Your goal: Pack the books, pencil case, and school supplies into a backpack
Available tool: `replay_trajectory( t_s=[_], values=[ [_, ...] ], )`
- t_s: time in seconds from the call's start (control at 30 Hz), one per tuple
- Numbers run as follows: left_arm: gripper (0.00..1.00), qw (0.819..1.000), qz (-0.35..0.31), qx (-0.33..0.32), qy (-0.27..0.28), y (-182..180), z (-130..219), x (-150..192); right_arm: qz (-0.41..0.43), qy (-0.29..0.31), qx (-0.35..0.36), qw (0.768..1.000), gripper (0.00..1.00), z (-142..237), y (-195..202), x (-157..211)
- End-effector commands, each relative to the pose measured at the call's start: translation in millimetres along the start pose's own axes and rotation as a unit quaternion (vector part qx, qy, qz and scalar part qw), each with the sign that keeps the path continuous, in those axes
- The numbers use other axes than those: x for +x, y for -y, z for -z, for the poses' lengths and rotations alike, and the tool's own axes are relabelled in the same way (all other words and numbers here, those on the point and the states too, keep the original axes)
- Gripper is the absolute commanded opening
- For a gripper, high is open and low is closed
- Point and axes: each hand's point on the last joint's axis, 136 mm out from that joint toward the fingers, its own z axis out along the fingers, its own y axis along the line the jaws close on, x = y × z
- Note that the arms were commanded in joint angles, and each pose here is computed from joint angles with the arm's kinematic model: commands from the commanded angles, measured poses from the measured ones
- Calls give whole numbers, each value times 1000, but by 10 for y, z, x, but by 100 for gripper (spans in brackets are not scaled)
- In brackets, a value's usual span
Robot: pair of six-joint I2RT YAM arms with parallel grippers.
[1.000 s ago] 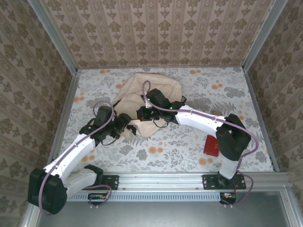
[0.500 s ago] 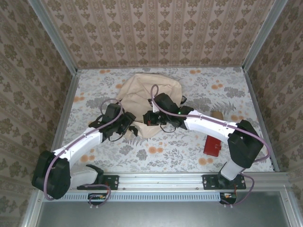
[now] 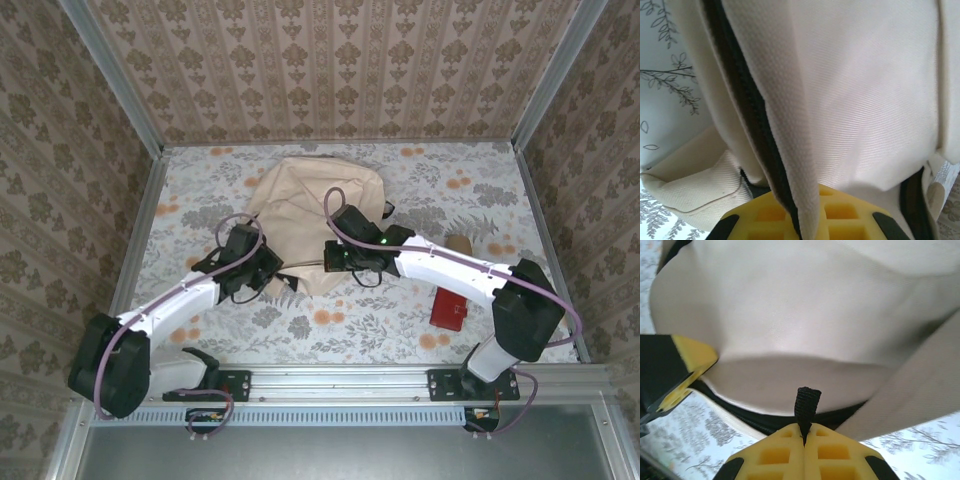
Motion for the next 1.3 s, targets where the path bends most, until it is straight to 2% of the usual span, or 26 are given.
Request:
replay_trajectory(
  t_s=[0.0,0.2,0.47,0.57,0.63,0.7,0.8,1.07,1.17,1.27],
  values=[
    [0,999,-3,-40,16,-253,12,-22,19,13,103,994,0,142,349,-103],
    [0,999,-13,-43,16,-320,79,-18,19,20,160,987,0,84,658,-227],
    [0,999,-22,-31,16,-331,252,-66,0,23,176,984,0,85,833,-331],
    [0,999,-29,-29,15,-322,282,-77,10,11,113,994,0,30,602,-321],
    [0,999,-29,-33,21,-329,301,-143,33,-9,8,999,0,-34,217,-285],
    [0,999,-35,-33,16,-309,290,-159,49,-22,-81,995,0,-13,-143,-241],
    [0,998,-49,-25,7,-205,264,-152,68,-27,-148,986,0,58,-517,-215],
    [0,998,-65,6,2,26,214,-136,102,-58,-210,971,0,54,-1049,28],
    [0,998,-66,10,-2,52,188,-132,100,-58,-212,970,0,41,-1066,50],
    [0,998,-65,1,2,7,179,-143,91,-24,-153,984,0,17,-839,-68]
  ],
)
